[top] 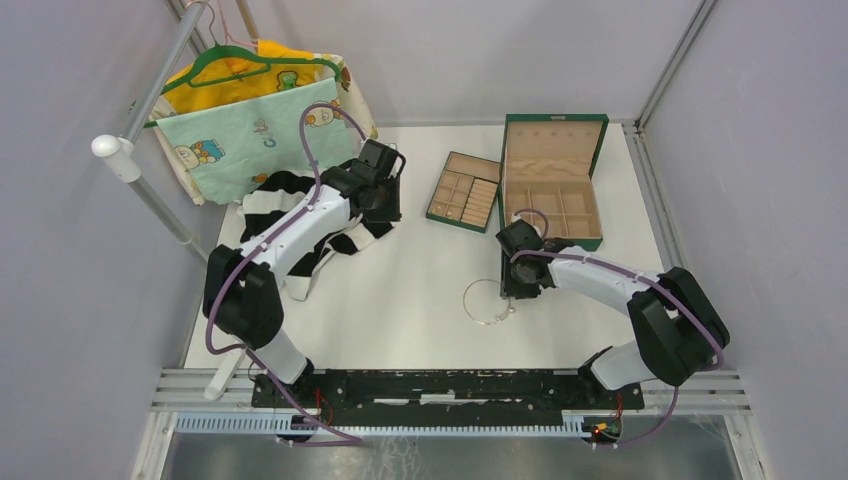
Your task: Organize the mixed jewelry
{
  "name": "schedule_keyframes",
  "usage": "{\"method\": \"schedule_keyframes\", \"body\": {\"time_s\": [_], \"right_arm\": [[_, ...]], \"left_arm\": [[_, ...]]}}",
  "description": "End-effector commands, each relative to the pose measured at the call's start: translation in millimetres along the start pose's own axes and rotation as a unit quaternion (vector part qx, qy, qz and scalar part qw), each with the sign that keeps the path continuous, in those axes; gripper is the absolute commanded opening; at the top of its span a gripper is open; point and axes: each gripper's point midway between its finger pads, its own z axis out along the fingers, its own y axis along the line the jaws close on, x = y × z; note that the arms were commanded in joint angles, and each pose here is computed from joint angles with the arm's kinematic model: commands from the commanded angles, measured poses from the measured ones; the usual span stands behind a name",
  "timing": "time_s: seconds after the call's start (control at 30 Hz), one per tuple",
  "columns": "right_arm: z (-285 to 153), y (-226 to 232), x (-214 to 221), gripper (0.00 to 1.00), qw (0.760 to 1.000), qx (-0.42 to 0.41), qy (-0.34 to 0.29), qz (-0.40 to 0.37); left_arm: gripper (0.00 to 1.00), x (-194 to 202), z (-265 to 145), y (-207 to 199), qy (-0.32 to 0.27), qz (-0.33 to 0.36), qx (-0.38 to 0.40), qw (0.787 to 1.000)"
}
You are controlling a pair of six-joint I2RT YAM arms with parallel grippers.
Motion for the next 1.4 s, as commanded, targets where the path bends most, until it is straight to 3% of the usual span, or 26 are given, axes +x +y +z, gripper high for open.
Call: {"method": "schedule_keyframes", "body": {"time_s": [0.0,0.53,1.1,1.37], "right_arm": [[-12.4,8.9,-20.6,0.4,0.999,-0.017,-0.032,-0.02],[-6.1,1.5,30.7,0.39,0.998,-0.043,0.04,-0.031],[-6.5,-4.3,40.9,0.32,0.998,-0.034,0.05,-0.034],[-7.2,-6.1,43.4,0.37,0.997,-0.03,0.054,-0.044]], "left_arm": [[0.35,-20.7,-5.5,-6.0,-0.03,0.0,0.011,0.999],[0.35,-20.8,-4.3,-8.5,-0.026,0.003,0.017,1.0],[0.35,-19.0,-5.9,-9.7,-0.025,-0.002,0.023,0.999],[0.34,-19.2,-7.4,-11.4,-0.026,-0.002,0.027,0.999]]}}
